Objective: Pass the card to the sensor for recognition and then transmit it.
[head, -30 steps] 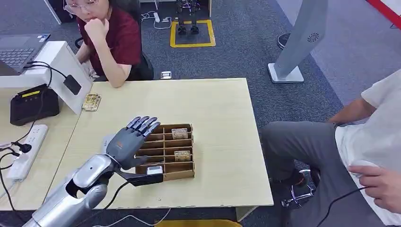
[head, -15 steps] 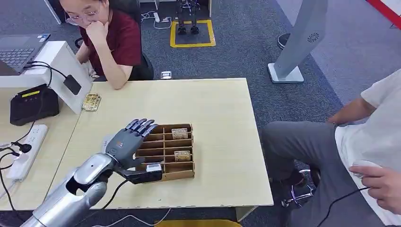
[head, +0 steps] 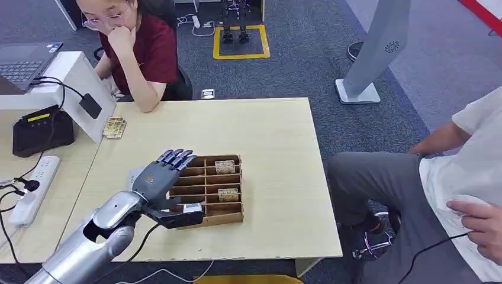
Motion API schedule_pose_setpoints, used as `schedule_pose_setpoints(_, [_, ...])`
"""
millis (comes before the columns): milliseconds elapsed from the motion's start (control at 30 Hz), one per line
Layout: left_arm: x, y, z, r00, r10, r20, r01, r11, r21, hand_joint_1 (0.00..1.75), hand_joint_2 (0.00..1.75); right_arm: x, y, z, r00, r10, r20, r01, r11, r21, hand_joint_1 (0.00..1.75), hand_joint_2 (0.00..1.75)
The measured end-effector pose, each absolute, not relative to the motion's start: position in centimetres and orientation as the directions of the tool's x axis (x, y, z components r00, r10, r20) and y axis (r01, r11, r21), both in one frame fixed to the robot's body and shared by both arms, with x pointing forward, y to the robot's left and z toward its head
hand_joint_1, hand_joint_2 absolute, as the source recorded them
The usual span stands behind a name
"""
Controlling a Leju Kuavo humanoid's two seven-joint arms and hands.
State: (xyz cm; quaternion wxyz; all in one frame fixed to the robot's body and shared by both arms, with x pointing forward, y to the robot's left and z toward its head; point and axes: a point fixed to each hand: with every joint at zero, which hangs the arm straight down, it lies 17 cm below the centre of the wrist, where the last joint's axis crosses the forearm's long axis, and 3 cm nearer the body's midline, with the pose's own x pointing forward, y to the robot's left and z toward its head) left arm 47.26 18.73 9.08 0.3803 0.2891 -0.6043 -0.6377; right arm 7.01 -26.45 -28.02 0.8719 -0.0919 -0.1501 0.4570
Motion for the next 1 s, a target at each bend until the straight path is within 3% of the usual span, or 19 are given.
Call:
schedule_pose_setpoints(633, [47.3, 18.6, 9.2, -0.545, -0.832, 0.101, 0.141, 0.028, 0.990, 0.00, 1.75, 7.0, -26.5, -28.0, 0.537, 0.825, 0.176, -0.770, 0.565, -0.298, 0.00, 1.75])
schedule_pose_setpoints(1000, [46.1, 16.4, 11.4, -0.585, -0.738, 0.335, 0.264, 0.217, 0.940, 0.00, 1.75, 6.9, -26.5, -28.0, 0.537, 0.825, 0.175, -0.770, 0.564, -0.296, 0.00, 1.75])
